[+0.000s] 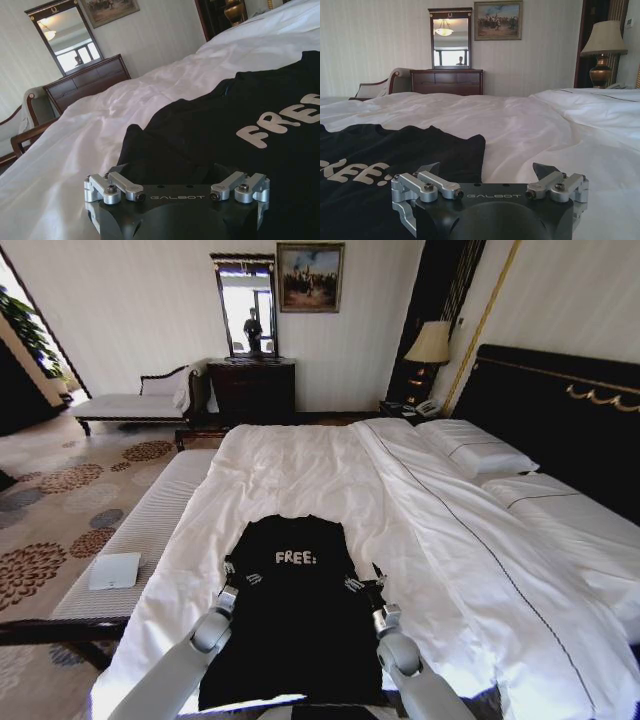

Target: Fold the clothes on the bed.

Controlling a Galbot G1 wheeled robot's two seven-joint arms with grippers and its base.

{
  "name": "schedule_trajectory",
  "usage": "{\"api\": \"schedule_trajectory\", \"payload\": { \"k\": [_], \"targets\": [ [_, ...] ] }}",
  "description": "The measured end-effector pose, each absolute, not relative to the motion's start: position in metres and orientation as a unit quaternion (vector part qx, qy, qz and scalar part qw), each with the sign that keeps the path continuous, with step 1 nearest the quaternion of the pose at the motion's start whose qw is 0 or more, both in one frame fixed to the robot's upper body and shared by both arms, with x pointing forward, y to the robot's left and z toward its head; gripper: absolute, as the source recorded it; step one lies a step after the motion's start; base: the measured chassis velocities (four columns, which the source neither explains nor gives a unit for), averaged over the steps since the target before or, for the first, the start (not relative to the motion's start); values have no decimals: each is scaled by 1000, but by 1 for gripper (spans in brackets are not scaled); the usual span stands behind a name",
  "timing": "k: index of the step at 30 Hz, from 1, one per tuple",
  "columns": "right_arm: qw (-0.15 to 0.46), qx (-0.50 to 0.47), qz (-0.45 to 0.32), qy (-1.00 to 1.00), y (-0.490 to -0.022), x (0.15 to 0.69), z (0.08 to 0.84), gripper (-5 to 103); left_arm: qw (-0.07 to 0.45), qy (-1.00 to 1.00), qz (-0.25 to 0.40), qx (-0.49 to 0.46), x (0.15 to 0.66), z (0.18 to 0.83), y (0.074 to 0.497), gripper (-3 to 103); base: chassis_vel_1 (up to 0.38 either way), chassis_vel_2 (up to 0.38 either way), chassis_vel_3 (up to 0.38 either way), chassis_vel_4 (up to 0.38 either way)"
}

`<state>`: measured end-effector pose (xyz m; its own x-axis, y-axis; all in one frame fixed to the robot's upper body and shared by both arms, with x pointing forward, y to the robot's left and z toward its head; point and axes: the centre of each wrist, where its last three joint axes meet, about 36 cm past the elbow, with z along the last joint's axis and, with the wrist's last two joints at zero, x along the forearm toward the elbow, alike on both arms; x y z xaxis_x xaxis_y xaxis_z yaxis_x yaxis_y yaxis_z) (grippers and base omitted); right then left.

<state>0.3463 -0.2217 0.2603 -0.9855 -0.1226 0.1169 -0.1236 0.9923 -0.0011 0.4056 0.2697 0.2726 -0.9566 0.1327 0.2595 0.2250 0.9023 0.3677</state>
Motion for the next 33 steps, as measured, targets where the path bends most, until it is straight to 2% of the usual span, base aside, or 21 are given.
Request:
{"api": "schedule_trajectory", "payload": {
  "k": [2, 7, 9, 13, 15, 19, 21, 25, 33],
  "targets": [
    [58, 62, 4, -996, -222, 347, 261, 100, 117, -968, -199, -93, 406, 272, 269, 93, 0, 0, 0, 0],
    [57, 61, 3, -997, -223, 349, 262, 100, 126, -967, -200, -99, 406, 268, 265, 67, 0, 0, 0, 0],
    [57, 60, 3, -997, -223, 349, 262, 100, 127, -966, -201, -100, 406, 267, 264, 67, 0, 0, 0, 0],
    [56, 59, 3, -997, -225, 350, 263, 100, 129, -965, -204, -100, 407, 264, 263, 45, 0, 0, 0, 0],
    [56, 59, 3, -997, -225, 350, 263, 100, 129, -965, -204, -99, 407, 264, 263, 45, 0, 0, 0, 0],
    [56, 59, 3, -997, -225, 351, 263, 100, 127, -966, -203, -97, 409, 264, 263, 24, 0, 0, 0, 0],
    [56, 59, 3, -997, -225, 351, 263, 100, 127, -966, -203, -96, 410, 265, 263, 24, 0, 0, 0, 0],
    [55, 59, 3, -997, -224, 352, 263, 100, 126, -967, -202, -96, 410, 265, 265, 3, 0, 0, 0, 0],
    [56, 58, 3, -997, -225, 352, 263, 100, 122, -968, -200, -95, 411, 268, 266, 0, 0, 0, 0, 0]
  ]
}}
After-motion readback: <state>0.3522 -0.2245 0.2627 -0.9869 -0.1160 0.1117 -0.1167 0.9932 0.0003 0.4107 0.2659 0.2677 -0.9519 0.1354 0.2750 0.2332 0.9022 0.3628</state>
